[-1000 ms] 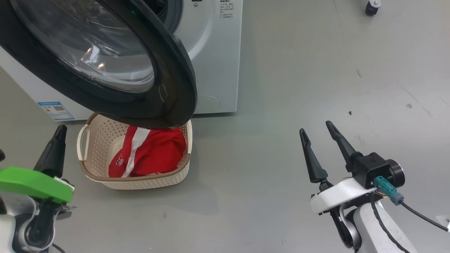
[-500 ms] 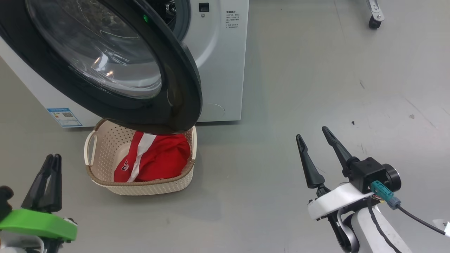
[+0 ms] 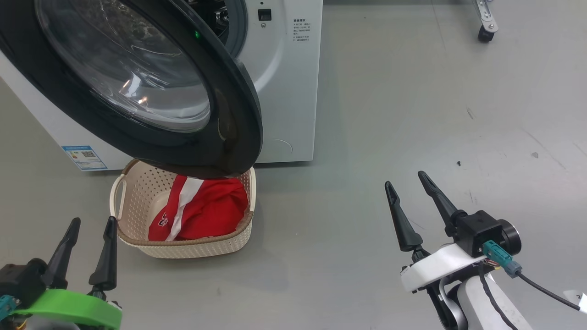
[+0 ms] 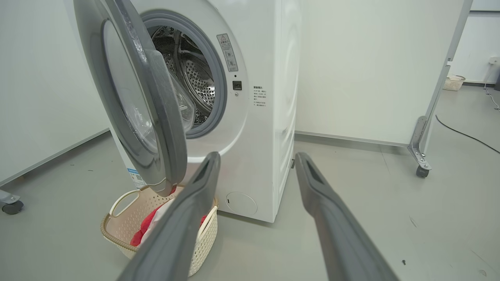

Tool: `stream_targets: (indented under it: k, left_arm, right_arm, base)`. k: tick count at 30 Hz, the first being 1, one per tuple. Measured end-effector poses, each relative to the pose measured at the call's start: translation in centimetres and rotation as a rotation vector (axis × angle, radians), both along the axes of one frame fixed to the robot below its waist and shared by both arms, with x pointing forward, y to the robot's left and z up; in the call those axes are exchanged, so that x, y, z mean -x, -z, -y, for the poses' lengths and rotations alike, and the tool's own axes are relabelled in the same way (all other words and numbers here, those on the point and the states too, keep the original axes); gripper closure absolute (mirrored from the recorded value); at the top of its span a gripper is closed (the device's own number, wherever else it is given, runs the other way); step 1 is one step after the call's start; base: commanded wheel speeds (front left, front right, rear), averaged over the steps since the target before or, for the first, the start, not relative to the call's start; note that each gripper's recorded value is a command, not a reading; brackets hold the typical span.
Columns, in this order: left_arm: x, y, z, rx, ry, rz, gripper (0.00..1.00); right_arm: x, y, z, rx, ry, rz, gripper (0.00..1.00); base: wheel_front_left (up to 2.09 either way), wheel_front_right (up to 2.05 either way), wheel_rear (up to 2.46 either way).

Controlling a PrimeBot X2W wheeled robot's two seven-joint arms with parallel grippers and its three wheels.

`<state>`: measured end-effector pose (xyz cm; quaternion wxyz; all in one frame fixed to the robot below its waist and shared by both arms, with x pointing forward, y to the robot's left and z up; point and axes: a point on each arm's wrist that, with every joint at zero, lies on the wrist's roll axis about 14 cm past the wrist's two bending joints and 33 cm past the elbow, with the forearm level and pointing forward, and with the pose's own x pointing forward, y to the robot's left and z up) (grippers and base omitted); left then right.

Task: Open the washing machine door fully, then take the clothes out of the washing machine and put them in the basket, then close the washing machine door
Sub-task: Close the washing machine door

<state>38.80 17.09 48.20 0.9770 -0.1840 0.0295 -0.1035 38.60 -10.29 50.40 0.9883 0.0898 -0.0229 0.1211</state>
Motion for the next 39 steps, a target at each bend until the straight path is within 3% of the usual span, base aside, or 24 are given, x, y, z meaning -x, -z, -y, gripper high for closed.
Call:
stream_targets:
  k: [39]
  left_arm:
    - [0.41,0.53,0.78,0.019,-0.007,-0.005,0.00]
  right_arm:
    - [0.25,0.13,-0.17,0.000,-0.009,-0.002,0.00]
  base:
    - [0.00,0.00,0.00]
